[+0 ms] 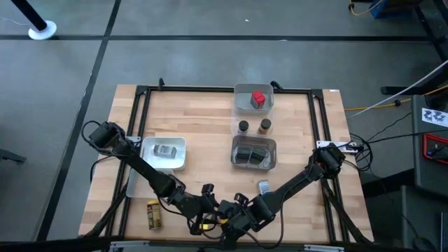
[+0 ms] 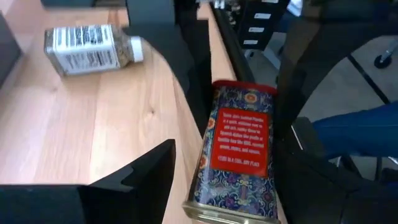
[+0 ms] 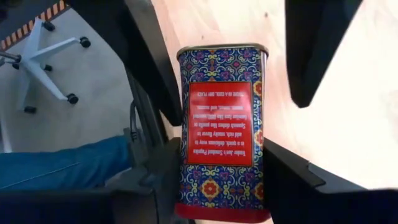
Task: Sort spices by type
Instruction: Put the red seasoning can into the gray bin
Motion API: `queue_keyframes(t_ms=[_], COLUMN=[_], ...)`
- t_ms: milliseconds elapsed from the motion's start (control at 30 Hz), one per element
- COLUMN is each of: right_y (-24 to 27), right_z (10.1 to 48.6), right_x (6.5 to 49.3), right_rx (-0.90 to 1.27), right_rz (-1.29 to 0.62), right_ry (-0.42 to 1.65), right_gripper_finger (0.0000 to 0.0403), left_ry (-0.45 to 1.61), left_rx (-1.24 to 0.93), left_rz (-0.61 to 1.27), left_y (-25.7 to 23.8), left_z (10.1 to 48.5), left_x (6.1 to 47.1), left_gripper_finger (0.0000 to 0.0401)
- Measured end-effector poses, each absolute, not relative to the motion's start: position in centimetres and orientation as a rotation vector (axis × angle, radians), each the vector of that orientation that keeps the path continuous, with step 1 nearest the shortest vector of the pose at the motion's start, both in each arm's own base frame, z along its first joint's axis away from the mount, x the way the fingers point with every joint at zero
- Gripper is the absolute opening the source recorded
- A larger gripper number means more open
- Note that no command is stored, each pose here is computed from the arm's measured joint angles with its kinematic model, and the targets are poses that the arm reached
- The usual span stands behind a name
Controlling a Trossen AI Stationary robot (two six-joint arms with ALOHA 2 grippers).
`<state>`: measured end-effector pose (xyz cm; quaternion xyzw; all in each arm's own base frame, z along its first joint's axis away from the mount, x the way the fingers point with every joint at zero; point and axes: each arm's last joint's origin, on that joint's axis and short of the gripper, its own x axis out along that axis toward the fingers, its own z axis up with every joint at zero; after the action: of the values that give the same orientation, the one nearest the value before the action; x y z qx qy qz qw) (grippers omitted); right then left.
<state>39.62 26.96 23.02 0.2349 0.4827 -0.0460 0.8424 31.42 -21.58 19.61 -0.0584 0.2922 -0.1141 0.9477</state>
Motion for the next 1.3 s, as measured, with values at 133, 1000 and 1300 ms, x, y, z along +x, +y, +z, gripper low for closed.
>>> queue_keyframes(t_ms=[133,1000,1300], right_y=[26.9,27.1,26.5], right_z=[23.1,23.3,26.6], right_x=[39.7,40.0,37.5], right_rx=[0.479,0.441,0.285], right_rz=[-0.103,-0.062,-0.080], right_ry=[0.997,0.958,0.945], right_gripper_finger=[0.0181,0.0243,0.0245], left_ry=[0.646,0.661,0.664], left_rx=[-0.141,-0.124,-0.154], left_rz=[-0.206,-0.230,-0.212], left_y=[-21.4,-21.4,-21.4], left_z=[19.2,19.1,19.1], left_x=[31.2,31.1,31.1], left_gripper_finger=[0.0251,0.0192,0.0192])
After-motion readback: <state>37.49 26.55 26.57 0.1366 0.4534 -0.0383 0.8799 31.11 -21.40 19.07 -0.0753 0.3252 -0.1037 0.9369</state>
